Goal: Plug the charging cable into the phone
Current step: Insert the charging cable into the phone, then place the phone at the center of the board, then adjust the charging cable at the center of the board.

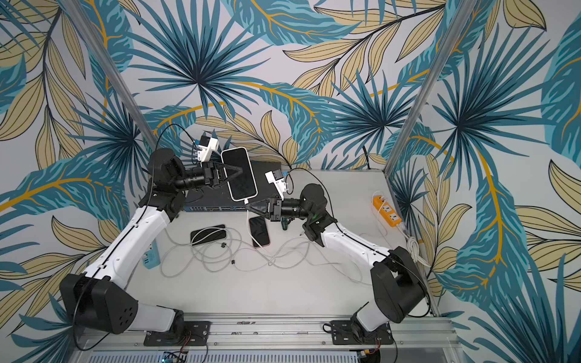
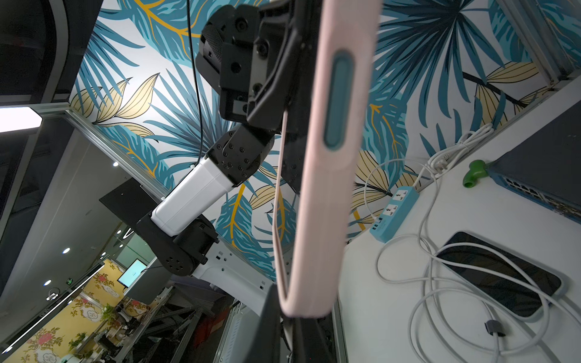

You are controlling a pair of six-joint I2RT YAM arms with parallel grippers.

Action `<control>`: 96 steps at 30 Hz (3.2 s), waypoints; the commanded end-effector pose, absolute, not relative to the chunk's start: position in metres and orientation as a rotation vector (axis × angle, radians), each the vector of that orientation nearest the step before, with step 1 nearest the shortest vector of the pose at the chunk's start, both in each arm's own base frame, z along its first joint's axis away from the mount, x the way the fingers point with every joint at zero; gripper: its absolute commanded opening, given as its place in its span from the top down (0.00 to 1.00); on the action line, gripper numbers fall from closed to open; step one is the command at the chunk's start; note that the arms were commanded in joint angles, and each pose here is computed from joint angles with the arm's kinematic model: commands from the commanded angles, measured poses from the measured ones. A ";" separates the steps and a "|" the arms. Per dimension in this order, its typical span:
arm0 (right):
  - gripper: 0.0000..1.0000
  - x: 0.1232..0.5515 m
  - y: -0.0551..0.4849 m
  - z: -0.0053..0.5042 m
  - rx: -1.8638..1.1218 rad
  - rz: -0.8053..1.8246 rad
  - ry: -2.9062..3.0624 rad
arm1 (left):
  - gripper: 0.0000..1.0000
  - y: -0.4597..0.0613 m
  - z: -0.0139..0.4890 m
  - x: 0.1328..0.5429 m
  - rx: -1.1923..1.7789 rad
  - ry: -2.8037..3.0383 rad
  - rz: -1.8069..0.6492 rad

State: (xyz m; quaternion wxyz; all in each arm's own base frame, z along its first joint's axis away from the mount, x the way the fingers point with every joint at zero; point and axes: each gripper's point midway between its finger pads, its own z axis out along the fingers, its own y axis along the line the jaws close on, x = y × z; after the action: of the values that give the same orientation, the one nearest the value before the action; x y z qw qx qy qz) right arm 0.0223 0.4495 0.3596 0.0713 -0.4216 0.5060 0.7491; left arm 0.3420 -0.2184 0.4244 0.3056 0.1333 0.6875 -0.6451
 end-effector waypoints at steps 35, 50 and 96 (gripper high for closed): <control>0.25 0.130 0.336 0.303 -0.861 1.737 1.848 | 1.00 -0.271 0.388 0.362 0.428 1.971 -1.614; 0.26 0.210 0.209 0.202 -0.056 1.116 2.336 | 1.00 -0.438 0.185 0.469 0.253 2.436 -1.525; 0.52 0.281 0.372 0.019 -1.081 0.256 2.902 | 0.91 -0.366 0.074 0.475 0.123 2.775 -1.024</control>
State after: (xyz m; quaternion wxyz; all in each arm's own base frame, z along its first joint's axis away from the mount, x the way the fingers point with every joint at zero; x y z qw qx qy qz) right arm 0.2757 0.3880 0.0353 0.0333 -0.3452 0.9279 0.1371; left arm 0.4718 -0.3625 0.0677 0.0805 0.0283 0.9366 -0.3399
